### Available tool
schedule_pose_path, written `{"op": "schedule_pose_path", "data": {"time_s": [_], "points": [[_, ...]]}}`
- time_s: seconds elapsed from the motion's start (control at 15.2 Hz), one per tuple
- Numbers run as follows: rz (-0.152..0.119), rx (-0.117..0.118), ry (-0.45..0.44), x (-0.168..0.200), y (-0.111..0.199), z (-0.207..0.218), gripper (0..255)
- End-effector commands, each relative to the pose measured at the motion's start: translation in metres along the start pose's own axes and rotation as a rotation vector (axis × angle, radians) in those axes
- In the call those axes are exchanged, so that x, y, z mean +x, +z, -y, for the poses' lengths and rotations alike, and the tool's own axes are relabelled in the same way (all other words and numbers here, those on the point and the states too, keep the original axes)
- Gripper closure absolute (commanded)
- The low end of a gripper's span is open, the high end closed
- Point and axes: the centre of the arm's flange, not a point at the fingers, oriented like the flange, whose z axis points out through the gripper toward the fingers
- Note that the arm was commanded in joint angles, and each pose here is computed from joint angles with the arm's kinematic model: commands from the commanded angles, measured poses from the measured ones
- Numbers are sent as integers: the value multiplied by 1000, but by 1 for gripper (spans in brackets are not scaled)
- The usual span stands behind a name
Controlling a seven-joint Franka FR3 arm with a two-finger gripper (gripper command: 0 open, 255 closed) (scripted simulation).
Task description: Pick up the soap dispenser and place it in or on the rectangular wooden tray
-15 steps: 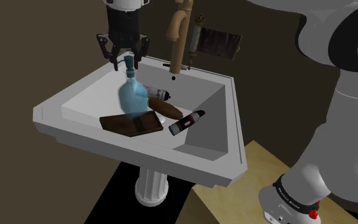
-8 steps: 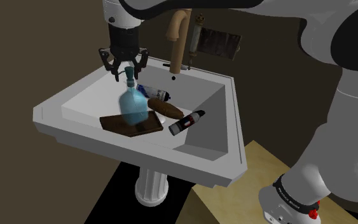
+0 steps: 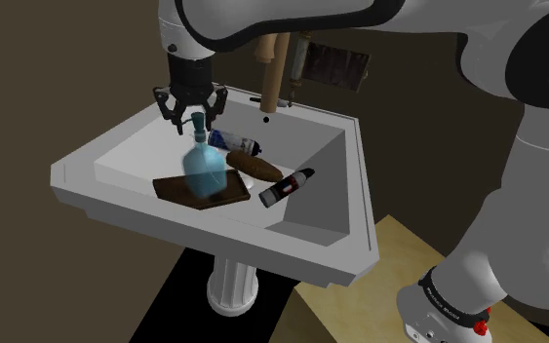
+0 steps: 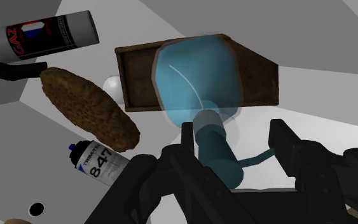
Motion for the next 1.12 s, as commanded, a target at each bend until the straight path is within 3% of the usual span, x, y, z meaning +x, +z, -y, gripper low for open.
{"op": "schedule_pose_path", "data": {"time_s": [0.0, 0.13, 0.2, 0.53, 0.79, 1.06], "points": [[-1, 1, 0, 0, 0, 0, 255], [-1, 1, 0, 0, 0, 0, 255], [-1, 1, 0, 0, 0, 0, 0], [-1, 1, 0, 0, 0, 0, 0], [-1, 1, 0, 0, -50, 0, 0], [-1, 1, 0, 0, -50, 0, 0]]}}
